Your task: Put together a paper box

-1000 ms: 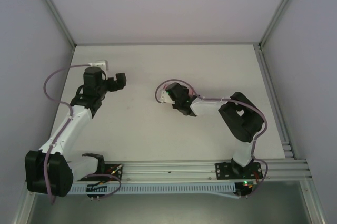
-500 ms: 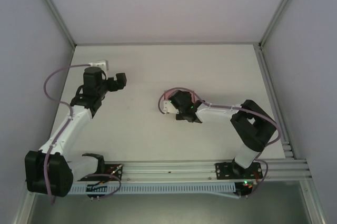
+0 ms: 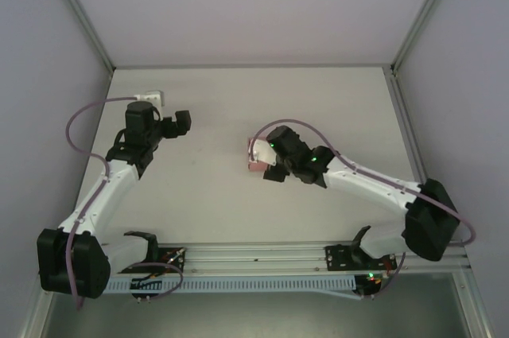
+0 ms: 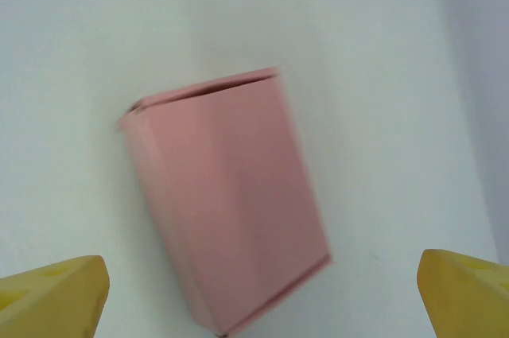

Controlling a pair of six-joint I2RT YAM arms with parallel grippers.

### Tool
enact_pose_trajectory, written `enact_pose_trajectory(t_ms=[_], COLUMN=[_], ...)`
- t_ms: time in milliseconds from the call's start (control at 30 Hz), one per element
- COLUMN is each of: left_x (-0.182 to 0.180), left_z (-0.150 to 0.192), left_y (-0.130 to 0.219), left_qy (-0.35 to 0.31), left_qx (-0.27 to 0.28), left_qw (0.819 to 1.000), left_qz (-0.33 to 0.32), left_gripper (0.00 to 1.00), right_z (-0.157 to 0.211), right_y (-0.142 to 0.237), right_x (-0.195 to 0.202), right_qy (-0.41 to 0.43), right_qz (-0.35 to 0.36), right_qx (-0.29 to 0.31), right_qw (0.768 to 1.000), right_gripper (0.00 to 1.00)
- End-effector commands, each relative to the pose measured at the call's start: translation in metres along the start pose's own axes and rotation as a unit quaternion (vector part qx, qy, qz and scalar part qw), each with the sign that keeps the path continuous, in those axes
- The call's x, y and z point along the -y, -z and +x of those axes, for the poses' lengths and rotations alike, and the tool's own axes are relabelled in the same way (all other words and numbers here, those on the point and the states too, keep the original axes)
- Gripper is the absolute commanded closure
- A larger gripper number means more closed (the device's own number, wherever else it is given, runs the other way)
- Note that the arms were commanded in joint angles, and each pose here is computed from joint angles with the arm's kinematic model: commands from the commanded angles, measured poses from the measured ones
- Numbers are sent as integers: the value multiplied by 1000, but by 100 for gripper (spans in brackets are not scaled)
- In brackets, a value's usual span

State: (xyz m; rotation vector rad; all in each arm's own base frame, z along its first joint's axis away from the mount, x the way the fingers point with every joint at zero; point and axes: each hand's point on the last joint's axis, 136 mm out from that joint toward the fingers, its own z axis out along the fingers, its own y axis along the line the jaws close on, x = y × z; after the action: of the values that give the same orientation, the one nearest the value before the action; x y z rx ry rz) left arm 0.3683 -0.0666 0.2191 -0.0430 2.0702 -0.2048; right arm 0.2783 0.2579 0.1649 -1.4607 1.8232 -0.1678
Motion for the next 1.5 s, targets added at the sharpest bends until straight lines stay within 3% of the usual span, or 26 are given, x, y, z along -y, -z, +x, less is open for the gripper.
enact_pose_trajectory(t_ms=[0, 67, 167, 267, 400, 567, 800, 833, 900, 1000, 1067, 1133, 1467], left_x=[-7, -18, -32, -50, -71, -94, -94, -93, -89, -88, -88, -87, -86], left_z=[-12, -9, 0, 13, 33, 55, 73, 76, 74, 74, 74, 74, 74], left_y=[5, 4, 1, 0, -9, -23, -40, -46, -50, -52, -52, -53, -53], left_qy=[-19, -26, -59, -75, -76, -66, -81, -80, -91, -95, -95, -96, -96], left_qx=[47, 70, 116, 170, 179, 175, 188, 160, 164, 158, 159, 158, 157], left_qw=[999, 996, 989, 978, 975, 974, 975, 981, 980, 980, 980, 980, 980], left_qz=[-12, -38, -66, -90, -107, -125, -82, -75, -71, -71, -72, -72, -73], left_gripper=[0, 0, 0, 0, 0, 0, 0, 0, 0, 0, 0, 0, 0], right_z=[14, 45, 105, 162, 199, 216, 231, 238, 261, 265, 264, 266, 264], right_y=[17, 23, 33, 36, 26, 21, -7, -6, -15, -26, -22, -25, -25], right_x=[73, 106, 140, 149, 135, 133, 127, 132, 138, 138, 141, 139, 139], right_qy=[-188, -282, -406, -470, -478, -484, -469, -481, -517, -540, -533, -537, -532], right_qz=[126, 179, 257, 304, 320, 343, 331, 347, 351, 301, 321, 309, 310], right_qx=[15, 26, 54, 85, 94, 131, 120, 132, 127, 95, 127, 101, 111], right_qw=[974, 942, 875, 824, 812, 795, 810, 795, 770, 780, 772, 778, 780], right_gripper=[0, 0, 0, 0, 0, 0, 0, 0, 0, 0, 0, 0, 0])
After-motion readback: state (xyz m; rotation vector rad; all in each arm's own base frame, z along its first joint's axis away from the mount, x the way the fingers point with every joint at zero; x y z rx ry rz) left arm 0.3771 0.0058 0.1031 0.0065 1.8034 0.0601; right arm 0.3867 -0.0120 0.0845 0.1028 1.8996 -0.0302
